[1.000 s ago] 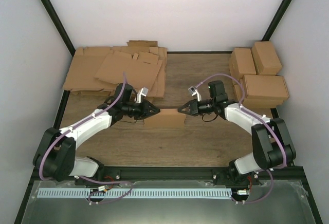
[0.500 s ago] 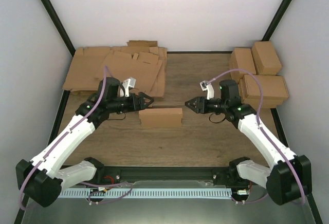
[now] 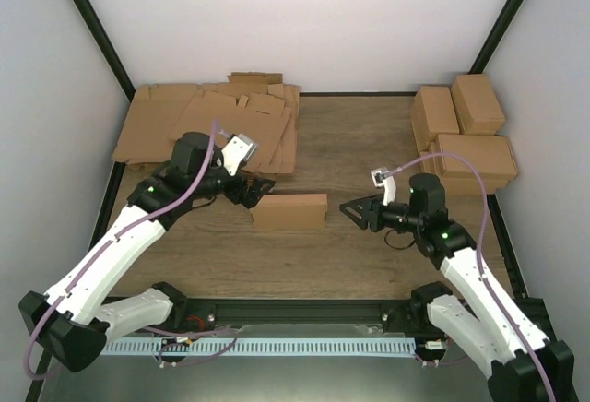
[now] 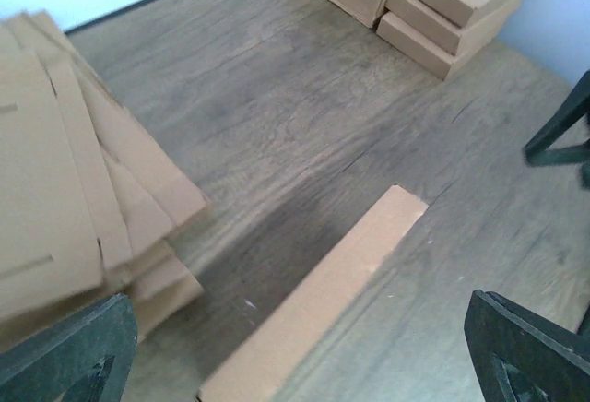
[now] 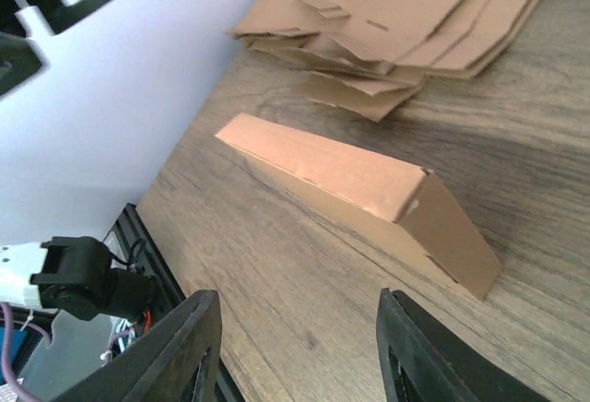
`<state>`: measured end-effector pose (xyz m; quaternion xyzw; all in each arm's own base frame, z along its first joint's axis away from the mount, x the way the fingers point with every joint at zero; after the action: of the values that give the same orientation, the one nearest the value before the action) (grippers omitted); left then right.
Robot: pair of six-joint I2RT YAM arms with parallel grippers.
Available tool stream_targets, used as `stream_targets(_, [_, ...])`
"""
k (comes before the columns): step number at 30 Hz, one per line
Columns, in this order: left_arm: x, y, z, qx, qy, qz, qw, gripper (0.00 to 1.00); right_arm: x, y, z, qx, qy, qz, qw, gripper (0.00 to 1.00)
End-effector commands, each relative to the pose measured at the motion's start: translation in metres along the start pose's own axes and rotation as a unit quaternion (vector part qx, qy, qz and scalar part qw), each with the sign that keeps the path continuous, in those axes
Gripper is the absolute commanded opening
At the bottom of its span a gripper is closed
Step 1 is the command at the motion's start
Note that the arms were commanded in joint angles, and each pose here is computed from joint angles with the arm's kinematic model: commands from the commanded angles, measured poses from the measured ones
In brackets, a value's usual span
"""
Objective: Fold the paper box
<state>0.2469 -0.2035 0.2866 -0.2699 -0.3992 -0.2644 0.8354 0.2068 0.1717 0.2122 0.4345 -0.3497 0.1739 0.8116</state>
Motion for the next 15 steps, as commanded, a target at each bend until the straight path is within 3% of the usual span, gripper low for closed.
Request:
stream_targets(1, [0.008,-0.004,-0.008,-0.016,0.008,-0.134,0.991,1.0,0.01,0.023,0.019,0.024,-0.039,0.043,0.998,0.49])
stream_targets(7, [-0.007,-0.015,-0.031,-0.087,0.053,-0.19,0.976,1.0,0.016,0.043,0.044,0.023,-0.092,0.076,0.993,0.55])
stream_targets(9, [-0.015,-0.016,-0.04,-0.094,0.073,-0.193,0.974,1.0,0.017,0.046,0.05,0.02,-0.104,0.08,0.991,0.65])
stream_targets(12, [-0.029,-0.015,-0.053,-0.093,0.103,-0.198,0.97,1.0,0.016,0.043,0.052,0.01,-0.116,0.073,0.99,0.97])
stream_targets(15, [-0.043,-0.017,-0.063,-0.09,0.133,-0.213,0.964,1.0,0.014,0.038,0.052,-0.005,-0.115,0.064,0.991,1.0])
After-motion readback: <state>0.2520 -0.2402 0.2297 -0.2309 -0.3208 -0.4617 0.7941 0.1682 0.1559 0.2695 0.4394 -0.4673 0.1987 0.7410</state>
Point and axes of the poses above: each gripper's point midway between its finger pads, its own z axis back along the fingers, its own y axis along the line the jaws close on, x = y × z, the point moved 2 cm from there along z, back along the fingers, and after that the axes turned 4 degrees about z, right-handed, at the moved point
